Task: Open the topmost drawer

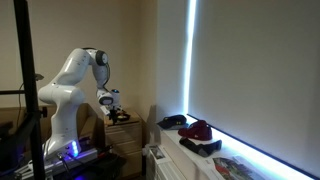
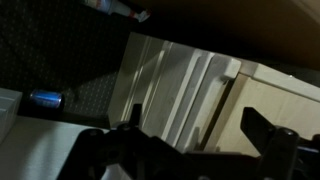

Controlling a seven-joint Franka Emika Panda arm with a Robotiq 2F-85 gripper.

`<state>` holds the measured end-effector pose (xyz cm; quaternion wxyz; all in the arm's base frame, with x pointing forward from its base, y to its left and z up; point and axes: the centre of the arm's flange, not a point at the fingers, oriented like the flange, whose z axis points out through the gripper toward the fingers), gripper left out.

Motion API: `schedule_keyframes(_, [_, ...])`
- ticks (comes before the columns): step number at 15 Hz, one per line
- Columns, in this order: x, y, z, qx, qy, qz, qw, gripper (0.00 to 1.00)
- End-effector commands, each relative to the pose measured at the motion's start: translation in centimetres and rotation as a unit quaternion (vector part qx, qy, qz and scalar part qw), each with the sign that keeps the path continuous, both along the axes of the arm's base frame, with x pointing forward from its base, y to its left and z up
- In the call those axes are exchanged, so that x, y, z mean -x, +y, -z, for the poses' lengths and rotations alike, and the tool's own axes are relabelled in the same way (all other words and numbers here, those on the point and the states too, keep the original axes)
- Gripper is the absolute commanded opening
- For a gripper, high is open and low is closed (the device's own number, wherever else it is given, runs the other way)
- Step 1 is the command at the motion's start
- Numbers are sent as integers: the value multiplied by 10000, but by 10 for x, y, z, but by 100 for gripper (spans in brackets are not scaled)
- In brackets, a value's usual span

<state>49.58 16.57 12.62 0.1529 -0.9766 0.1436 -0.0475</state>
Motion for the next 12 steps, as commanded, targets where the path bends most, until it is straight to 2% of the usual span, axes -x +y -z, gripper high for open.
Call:
schedule_keyframes(1, [2,10,25,451,-140,302,9984,100])
schedule_keyframes(2, [7,9,15,262,-112,144,9995,100])
schedule_keyframes(6, [11,8,27,419,-119,245,9988,100])
schedule_keyframes(7, [7,8,41,492,-167,395,9979,100])
schedule_keyframes(12, [1,18,63,330,-714,1088,9909,100])
